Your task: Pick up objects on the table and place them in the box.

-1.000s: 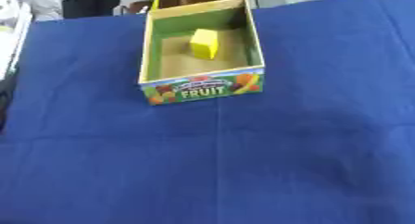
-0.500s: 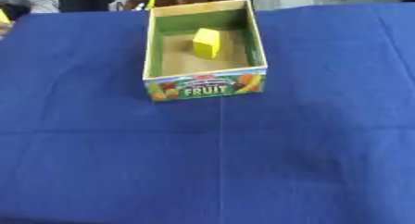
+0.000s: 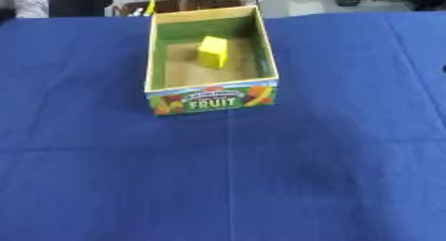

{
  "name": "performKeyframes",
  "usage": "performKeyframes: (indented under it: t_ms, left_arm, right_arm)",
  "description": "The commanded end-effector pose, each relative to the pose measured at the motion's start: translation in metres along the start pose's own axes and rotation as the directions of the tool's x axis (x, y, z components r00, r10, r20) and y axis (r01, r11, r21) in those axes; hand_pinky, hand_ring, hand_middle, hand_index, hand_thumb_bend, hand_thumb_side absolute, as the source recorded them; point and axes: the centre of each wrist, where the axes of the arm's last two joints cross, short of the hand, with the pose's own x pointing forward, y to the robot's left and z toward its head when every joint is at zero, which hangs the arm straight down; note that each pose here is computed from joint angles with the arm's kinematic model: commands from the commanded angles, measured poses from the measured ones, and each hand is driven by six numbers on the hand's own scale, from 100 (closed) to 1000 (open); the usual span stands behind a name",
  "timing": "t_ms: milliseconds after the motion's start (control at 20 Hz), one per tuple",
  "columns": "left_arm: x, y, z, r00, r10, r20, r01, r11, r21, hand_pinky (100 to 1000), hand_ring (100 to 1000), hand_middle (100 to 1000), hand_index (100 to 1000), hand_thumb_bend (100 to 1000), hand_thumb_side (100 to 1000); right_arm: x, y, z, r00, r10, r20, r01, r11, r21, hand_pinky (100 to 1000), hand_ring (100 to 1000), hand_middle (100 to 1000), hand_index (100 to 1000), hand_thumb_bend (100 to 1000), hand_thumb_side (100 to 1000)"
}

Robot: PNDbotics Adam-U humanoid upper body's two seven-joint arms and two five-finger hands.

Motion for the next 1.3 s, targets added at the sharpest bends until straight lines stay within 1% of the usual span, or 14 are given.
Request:
performKeyframes:
  t_ms: [50, 550, 1300]
  left_arm:
    - [0.003, 0.003, -0.001, 1.000, 0.031, 0.002, -0.031, 0.999, 0.009, 383, 527, 561, 723, 280, 795]
    - [0.000, -0.005, 0.009, 0.993, 0.110, -0.036, -0.109, 0.994, 0.008, 380, 518, 551, 711, 248, 772]
    - [-0.008, -0.011, 0.017, 0.987, 0.135, -0.092, -0.136, 0.991, -0.005, 378, 516, 548, 708, 238, 764]
  right_arm:
    - [0.005, -0.005, -0.003, 1.000, 0.009, 0.025, -0.008, 1.000, -0.016, 781, 863, 681, 754, 100, 855]
    - [0.004, -0.006, -0.002, 1.000, 0.010, 0.018, -0.010, 1.000, -0.029, 780, 862, 680, 754, 100, 854]
    - [0.003, -0.005, -0.001, 1.000, 0.014, 0.012, -0.013, 0.999, -0.030, 781, 862, 678, 755, 100, 855]
